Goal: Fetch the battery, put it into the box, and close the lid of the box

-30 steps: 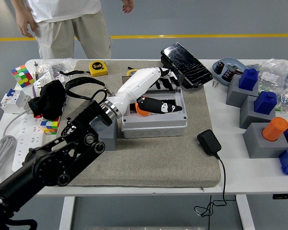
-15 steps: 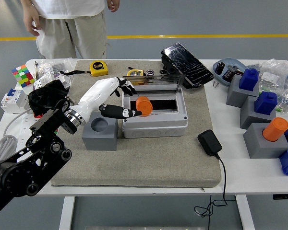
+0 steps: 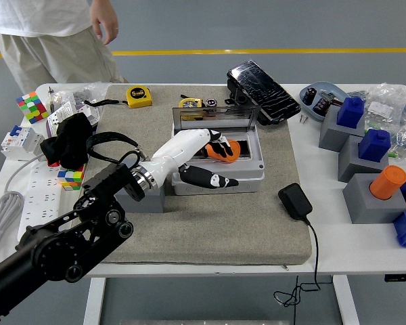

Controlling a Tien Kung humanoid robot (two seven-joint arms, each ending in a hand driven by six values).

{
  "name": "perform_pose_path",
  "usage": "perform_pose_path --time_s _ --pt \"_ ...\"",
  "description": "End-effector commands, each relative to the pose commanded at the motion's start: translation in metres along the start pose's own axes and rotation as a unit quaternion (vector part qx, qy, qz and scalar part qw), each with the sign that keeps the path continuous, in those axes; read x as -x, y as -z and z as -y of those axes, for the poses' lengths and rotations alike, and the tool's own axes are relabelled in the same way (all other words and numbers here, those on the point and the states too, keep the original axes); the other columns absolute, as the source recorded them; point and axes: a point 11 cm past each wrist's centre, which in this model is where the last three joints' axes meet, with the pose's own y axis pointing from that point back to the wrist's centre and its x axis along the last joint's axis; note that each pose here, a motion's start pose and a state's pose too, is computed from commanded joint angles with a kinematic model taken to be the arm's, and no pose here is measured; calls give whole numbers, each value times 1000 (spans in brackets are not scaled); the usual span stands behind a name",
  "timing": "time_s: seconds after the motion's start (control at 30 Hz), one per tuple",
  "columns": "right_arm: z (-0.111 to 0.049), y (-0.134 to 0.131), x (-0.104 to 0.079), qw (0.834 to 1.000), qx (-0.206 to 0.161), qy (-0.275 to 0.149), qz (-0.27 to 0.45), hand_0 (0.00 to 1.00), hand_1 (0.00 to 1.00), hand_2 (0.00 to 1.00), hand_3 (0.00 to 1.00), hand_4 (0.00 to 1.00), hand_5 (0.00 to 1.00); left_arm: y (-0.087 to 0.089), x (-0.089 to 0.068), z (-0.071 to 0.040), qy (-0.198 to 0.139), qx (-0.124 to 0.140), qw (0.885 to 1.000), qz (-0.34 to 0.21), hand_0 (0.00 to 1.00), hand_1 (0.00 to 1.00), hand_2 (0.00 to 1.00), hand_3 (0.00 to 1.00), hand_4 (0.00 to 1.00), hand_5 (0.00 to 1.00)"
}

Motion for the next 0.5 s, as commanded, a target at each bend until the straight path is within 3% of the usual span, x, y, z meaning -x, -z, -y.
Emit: perform_pose_path --time_s 0.17,0.27,0.33,0.37,0.5 --pt "0 2 1 1000 -1 1 -1 645 649 658 579 982 580 -23 16 17 14 29 999 -27 376 567 542 571 998 451" --pt "0 3 1 1000 -3 1 -2 645 649 658 579 982 580 -34 18 23 14 42 998 -33 376 567 542 571 998 451" --pt "0 3 1 1000 -4 1 -1 645 649 658 579 982 580 -40 9 25 0 56 998 -30 376 567 542 571 998 451" --pt "0 3 1 1000 -4 1 -2 644 649 658 579 982 581 -42 3 26 -9 63 998 -29 471 646 633 681 998 461" --pt "0 2 1 1000 -3 1 -2 644 649 658 579 982 581 -47 -25 33 -46 74 996 -10 471 646 633 681 998 461"
